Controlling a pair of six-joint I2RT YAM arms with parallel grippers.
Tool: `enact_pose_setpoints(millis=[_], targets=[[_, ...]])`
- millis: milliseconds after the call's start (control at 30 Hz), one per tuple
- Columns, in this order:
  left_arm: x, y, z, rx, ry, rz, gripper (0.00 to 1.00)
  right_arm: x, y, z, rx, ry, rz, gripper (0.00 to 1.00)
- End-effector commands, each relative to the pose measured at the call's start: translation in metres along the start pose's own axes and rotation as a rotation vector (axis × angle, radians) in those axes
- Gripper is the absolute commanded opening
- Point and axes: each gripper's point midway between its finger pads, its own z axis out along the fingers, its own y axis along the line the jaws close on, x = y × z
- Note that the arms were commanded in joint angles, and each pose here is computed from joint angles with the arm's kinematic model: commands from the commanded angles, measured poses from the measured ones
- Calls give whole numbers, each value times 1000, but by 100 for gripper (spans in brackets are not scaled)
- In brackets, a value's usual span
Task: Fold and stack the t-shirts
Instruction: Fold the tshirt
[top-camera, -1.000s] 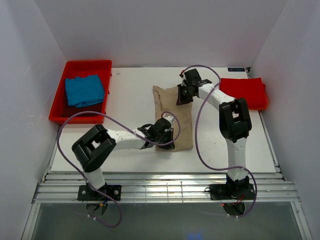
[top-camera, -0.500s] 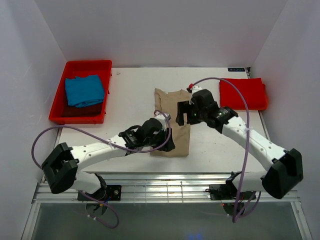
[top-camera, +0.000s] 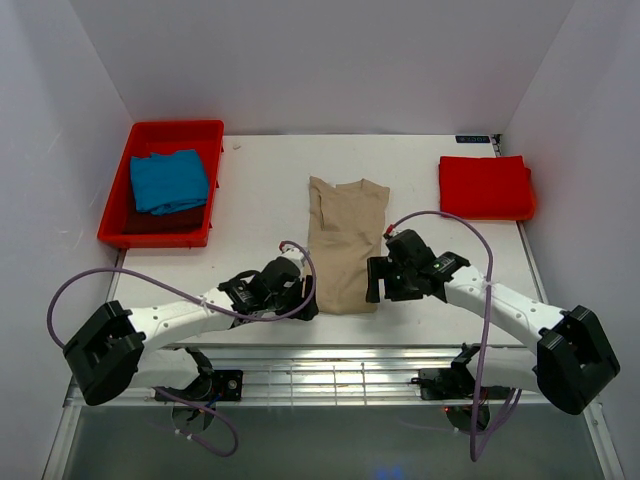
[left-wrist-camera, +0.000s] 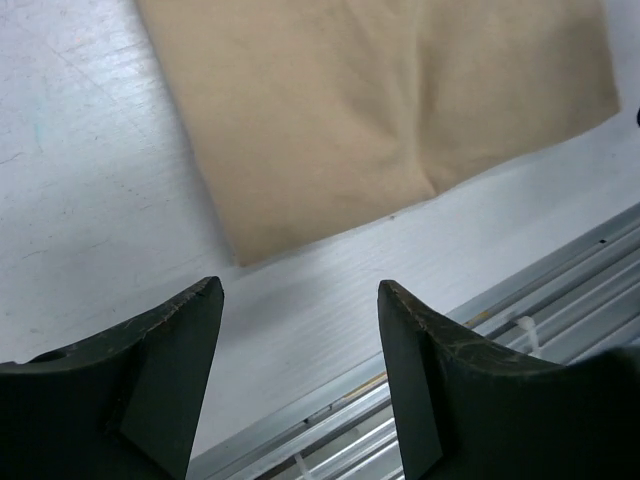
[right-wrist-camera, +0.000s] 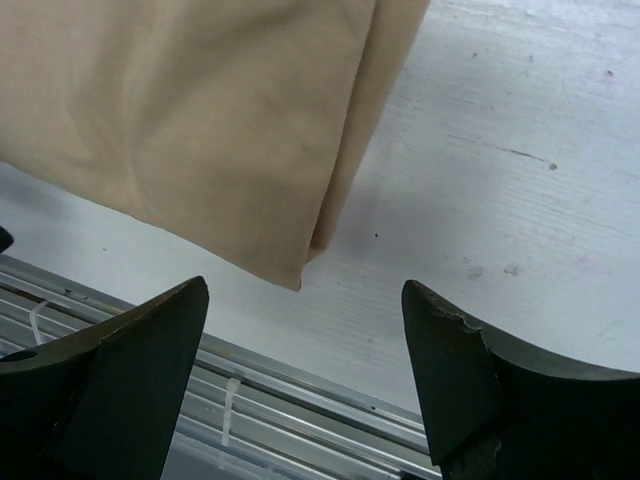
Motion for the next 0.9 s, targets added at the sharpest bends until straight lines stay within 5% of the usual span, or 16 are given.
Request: enact_pose_setpoints(millis=[0, 633, 867], targets=[[-20, -5, 4, 43, -84, -7, 73, -14, 23, 9, -102, -44, 22, 83], [13, 16, 34, 0, 21, -94, 69, 34, 5, 45, -64, 73, 53, 79], [31, 28, 36, -50, 79, -113, 55, 42, 5, 52, -61, 103, 44, 56]])
